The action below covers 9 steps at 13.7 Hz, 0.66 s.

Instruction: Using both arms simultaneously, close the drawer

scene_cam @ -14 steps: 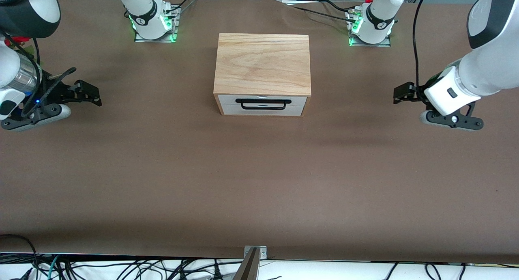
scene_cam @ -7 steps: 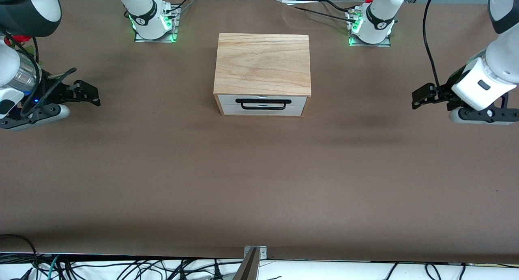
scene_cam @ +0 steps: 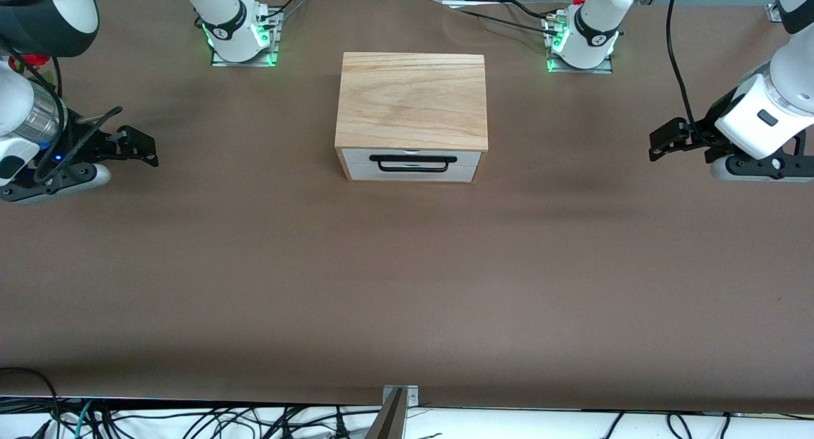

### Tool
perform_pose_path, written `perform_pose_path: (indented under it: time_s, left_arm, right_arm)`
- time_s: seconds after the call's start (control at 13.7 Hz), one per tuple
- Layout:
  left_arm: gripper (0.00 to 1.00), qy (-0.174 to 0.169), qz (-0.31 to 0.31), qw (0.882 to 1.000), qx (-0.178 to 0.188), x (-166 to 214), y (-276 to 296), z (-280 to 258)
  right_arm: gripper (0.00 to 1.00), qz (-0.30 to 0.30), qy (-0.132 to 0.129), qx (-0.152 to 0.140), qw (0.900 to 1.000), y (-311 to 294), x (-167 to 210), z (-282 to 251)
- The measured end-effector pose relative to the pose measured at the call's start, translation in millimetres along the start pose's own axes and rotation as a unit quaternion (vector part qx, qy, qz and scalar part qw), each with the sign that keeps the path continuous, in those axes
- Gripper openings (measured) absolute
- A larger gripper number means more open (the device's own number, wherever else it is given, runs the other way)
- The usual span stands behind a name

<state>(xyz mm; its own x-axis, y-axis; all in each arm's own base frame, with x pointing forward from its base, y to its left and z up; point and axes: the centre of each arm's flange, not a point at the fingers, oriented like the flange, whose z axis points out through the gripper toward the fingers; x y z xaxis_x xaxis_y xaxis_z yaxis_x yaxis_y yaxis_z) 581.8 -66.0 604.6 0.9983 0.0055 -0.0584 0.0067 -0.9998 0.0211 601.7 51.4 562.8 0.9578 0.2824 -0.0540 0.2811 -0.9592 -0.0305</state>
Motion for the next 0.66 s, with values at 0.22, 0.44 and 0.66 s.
perform_pose_path:
  time_s: [0.22, 0.44, 0.66]
  left_arm:
    - [1.0, 0.004, -0.002, 1.0, -0.001, -2.1, -2.3, -4.5]
    - [1.0, 0.003, -0.003, 1.0, 0.0, -2.5, -3.1, -4.5]
    - [1.0, -0.004, -0.003, 1.0, 0.0, -4.0, -3.5, -3.3]
  right_arm:
    - [1.0, 0.0, 0.0, 0.0, 1.0, 0.0, 0.0, -0.2]
    - [1.0, 0.001, 0.0, 0.0, 1.0, 0.0, 0.0, -0.5]
    - [1.0, 0.001, 0.001, 0.0, 1.0, 0.0, 0.1, -0.9]
